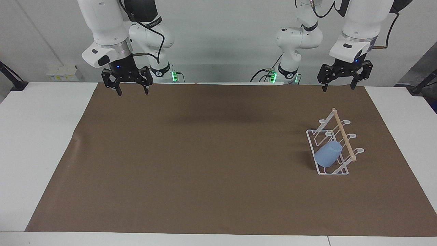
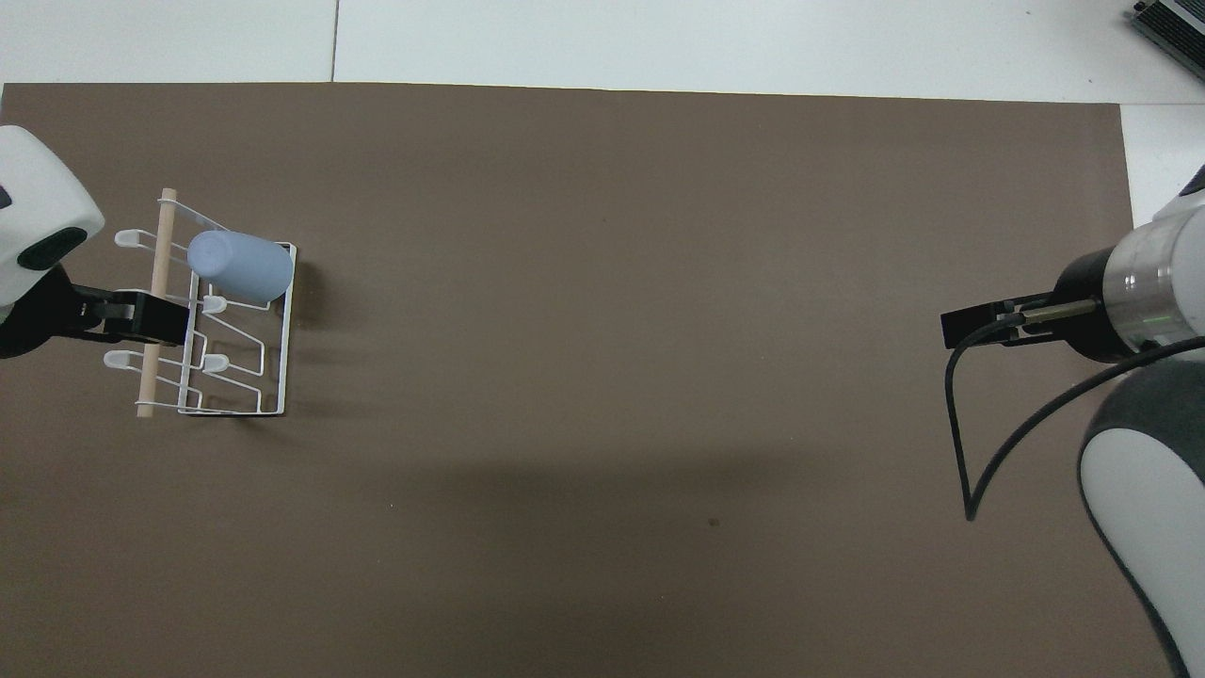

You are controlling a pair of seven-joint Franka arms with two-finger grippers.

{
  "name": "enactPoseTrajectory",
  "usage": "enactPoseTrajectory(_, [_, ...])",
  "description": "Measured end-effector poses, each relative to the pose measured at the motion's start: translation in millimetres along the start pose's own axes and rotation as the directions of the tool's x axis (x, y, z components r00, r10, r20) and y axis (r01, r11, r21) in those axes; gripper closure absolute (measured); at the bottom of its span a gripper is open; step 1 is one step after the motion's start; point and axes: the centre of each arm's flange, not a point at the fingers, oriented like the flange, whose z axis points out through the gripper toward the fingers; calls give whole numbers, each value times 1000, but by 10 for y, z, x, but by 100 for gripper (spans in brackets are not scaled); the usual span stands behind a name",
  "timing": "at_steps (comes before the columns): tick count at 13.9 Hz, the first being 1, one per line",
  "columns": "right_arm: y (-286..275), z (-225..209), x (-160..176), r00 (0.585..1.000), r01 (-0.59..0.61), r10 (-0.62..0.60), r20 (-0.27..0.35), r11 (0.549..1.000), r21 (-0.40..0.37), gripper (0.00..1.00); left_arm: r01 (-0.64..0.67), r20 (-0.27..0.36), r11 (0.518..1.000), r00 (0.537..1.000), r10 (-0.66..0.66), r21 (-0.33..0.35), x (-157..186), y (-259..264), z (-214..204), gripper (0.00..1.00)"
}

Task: Hang cup on cup holder
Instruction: 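Open the left gripper and draw it back from the hung cup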

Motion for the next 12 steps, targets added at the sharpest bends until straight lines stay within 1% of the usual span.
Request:
enactPoseTrajectory(2, [0, 0, 0, 1000, 0, 0, 0, 1000, 0, 0, 12, 28, 998, 1000, -10, -63, 20, -60, -10, 0])
enactPoseTrajectory(3, [0, 0, 0, 1000, 0, 0, 0, 1000, 0, 0, 17, 37, 996, 999, -14, -82, 33, -108, -7, 0])
enactPoseTrajectory(7, [0, 0, 0, 1000, 0, 0, 0, 1000, 0, 0, 15, 70, 995, 998, -8, -103, 24, -120, 20, 0])
enactPoseTrajectory(10, [0, 0, 0, 1000, 0, 0, 0, 1000, 0, 0, 12, 73, 995, 997, -4, -104, 18, -129, 16, 0])
enactPoseTrajectory(12, [0, 0, 0, 1000, 0, 0, 0, 1000, 0, 0, 12, 71, 993, 997, -3, -119, 19, -198, 13, 0])
